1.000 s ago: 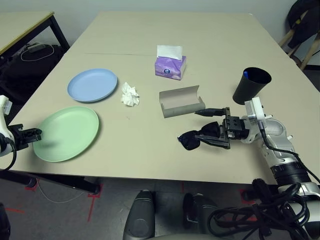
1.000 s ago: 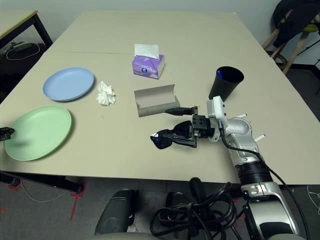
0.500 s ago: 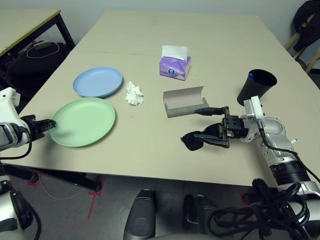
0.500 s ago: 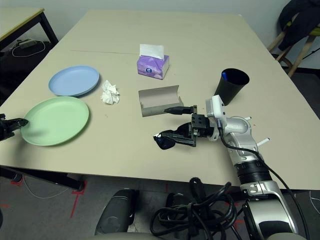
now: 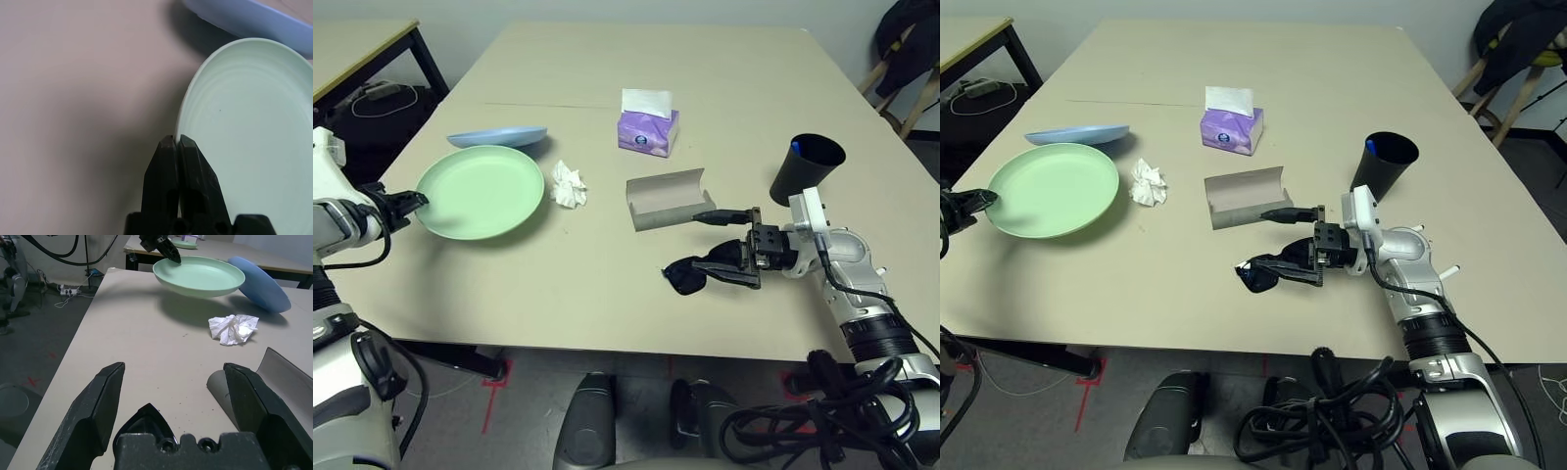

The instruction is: Organize and tidy the items on the table.

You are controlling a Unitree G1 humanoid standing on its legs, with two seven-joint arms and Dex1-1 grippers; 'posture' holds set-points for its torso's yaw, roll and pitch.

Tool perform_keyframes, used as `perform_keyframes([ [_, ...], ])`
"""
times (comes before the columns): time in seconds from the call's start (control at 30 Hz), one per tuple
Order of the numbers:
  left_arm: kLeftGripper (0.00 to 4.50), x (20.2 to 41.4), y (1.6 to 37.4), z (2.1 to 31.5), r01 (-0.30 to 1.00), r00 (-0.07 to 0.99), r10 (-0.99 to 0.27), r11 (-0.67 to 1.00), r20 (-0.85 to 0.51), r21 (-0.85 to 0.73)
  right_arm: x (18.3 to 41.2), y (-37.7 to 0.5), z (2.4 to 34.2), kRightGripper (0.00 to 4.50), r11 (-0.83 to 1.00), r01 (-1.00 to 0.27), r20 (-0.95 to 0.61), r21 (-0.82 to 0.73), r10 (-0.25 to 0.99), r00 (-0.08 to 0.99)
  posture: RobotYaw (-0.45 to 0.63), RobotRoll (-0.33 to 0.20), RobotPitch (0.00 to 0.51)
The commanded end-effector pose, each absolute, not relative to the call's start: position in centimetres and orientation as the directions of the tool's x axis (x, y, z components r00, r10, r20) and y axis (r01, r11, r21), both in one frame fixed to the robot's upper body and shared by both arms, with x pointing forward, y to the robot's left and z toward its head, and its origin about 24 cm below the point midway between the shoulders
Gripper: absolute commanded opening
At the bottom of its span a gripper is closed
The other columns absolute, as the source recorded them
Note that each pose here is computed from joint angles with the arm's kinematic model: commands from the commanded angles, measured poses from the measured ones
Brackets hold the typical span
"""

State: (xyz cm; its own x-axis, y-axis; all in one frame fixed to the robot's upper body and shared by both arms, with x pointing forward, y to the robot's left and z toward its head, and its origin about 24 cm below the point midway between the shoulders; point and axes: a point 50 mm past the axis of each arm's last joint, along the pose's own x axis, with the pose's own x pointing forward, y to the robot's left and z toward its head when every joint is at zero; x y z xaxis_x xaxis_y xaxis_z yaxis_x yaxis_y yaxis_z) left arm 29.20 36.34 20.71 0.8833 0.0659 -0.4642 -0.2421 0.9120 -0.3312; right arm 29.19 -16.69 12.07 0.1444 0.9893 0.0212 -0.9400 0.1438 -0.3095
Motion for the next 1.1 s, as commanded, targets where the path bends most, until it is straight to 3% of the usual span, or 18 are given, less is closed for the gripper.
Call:
perform_keyframes([
  [0.03,0.02,29.7,36.0,21.0,-0.217,0.890,0.043,0.915,-0.453,-0.339,29.1,-16.6,12.1,4.50,0.135,-0.939,0.008,-0.317,0.990,0.140,0.19,0.000,0.084],
  [0.3,0.02,28.9,35.6,20.9,-0.179,0.880,0.006,0.930,-0.474,-0.321,29.1,-16.7,12.1,4.50,0.141,-0.938,0.009,-0.317,0.989,0.146,0.19,0.000,0.082],
  [0.73,0.02,24.7,37.8,21.2,-0.236,0.849,0.069,0.937,-0.524,-0.258,29.1,-16.7,12.0,4.50,0.137,-0.940,0.007,-0.314,0.990,0.142,0.21,0.000,0.087],
  [0.93,0.02,25.8,36.9,21.0,-0.225,0.863,0.053,0.930,-0.502,-0.289,29.2,-16.7,12.0,4.50,0.147,-0.939,0.011,-0.310,0.988,0.151,0.21,0.000,0.088],
  [1.1,0.02,28.9,35.5,20.2,-0.237,0.879,0.063,0.917,-0.472,-0.320,30.0,-17.1,12.2,4.50,0.288,-0.922,0.078,-0.259,0.958,0.277,0.20,0.000,0.092],
])
